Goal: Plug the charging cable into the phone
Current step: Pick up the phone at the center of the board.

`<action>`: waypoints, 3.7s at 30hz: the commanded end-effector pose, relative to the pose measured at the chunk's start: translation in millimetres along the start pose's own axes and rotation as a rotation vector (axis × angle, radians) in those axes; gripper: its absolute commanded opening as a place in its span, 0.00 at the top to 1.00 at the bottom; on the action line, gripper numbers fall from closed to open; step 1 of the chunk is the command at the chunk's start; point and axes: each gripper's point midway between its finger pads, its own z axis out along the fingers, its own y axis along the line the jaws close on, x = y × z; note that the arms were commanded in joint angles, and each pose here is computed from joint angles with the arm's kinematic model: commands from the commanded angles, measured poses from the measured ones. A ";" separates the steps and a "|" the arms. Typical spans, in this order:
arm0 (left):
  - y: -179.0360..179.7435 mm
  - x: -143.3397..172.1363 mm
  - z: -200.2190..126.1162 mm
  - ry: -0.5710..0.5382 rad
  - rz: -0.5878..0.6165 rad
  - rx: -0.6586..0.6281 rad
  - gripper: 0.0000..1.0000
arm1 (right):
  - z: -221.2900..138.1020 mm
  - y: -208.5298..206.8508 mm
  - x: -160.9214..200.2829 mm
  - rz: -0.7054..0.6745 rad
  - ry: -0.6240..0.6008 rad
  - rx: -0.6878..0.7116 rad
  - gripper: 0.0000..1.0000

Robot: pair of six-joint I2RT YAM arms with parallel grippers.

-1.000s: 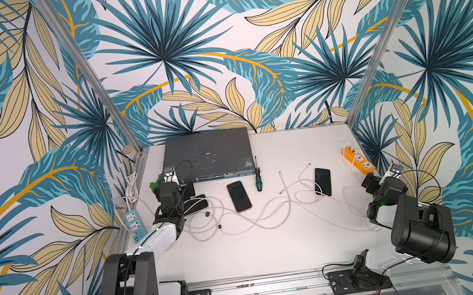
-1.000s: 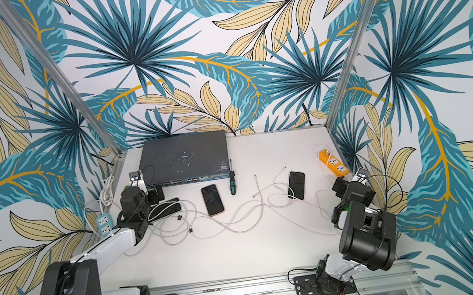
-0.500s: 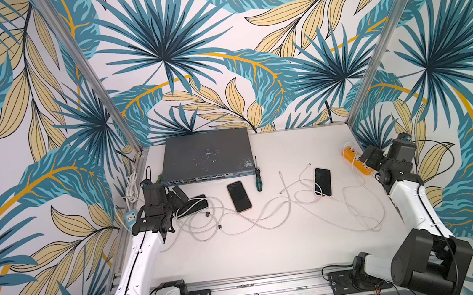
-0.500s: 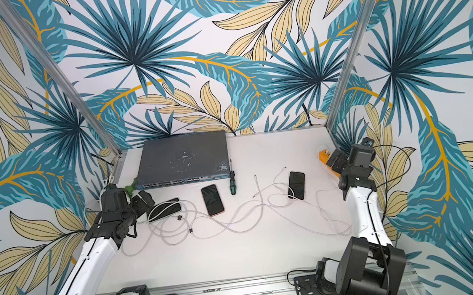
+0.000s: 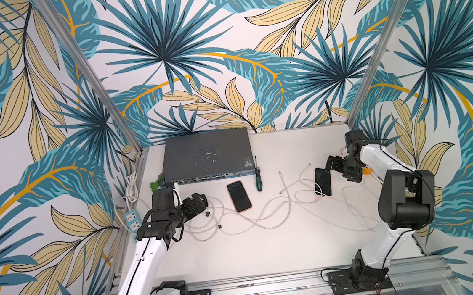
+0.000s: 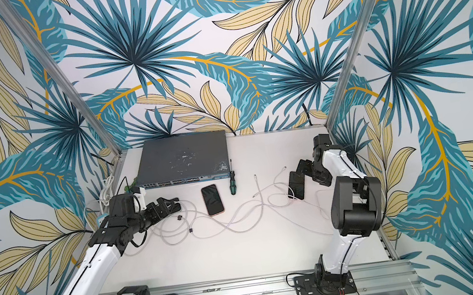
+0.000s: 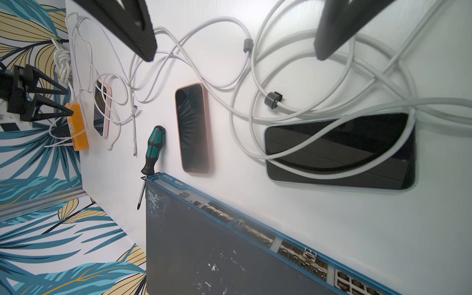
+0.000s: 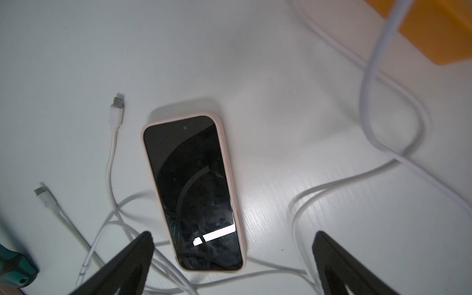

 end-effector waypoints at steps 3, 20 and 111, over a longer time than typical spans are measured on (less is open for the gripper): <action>0.8 7.9 -3.0 0.016 0.035 0.003 0.00 | 17.1 10.7 10.6 -0.054 0.120 0.052 0.01; 12.4 15.7 6.2 0.050 0.018 -0.035 0.00 | 62.7 33.1 19.3 -0.134 0.277 0.155 0.00; -367.4 75.4 51.2 0.354 0.716 0.754 1.00 | -249.2 176.5 69.2 -0.419 -0.303 -0.780 0.00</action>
